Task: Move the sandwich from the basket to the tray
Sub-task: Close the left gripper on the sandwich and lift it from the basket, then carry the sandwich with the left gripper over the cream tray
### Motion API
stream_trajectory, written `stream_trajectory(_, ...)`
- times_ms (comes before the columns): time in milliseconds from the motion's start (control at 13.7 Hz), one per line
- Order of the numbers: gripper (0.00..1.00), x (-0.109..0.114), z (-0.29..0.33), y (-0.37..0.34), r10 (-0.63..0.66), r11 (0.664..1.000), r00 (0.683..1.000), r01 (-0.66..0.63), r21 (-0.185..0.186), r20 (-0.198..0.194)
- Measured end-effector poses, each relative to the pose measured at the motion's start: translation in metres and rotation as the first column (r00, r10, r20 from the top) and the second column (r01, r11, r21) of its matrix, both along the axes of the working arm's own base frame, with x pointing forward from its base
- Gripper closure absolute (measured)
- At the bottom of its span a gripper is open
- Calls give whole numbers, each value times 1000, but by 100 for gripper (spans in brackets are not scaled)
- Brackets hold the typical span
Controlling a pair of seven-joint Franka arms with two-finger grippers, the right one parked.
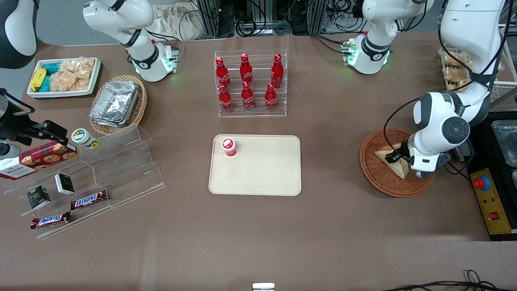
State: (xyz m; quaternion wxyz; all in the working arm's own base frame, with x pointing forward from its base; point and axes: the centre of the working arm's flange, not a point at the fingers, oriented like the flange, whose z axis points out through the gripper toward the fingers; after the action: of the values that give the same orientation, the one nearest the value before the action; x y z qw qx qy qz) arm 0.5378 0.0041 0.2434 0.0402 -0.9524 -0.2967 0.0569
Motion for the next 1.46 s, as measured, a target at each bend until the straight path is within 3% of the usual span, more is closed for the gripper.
stream_trajectory(220,55,5,7,-1,-3,1000,1000,3,3,-5)
stream_trajectory(439,65,25,43,-5,-14,1000,999,14,11,-29)
stream_trajectory(659,81,49,107,-38,-116,993,992,116,3,-48)
stream_trajectory(732,81,55,131,-56,-166,986,985,166,-5,-47)
stream_trajectory(878,81,64,181,-104,-250,968,968,250,-20,-6)
stream_trajectory(1098,81,58,218,-184,-375,924,926,378,-62,51)
stream_trajectory(1317,81,44,181,-284,-500,856,866,499,-137,31)
stream_trajectory(1463,81,32,128,-354,-545,818,837,543,-191,46)
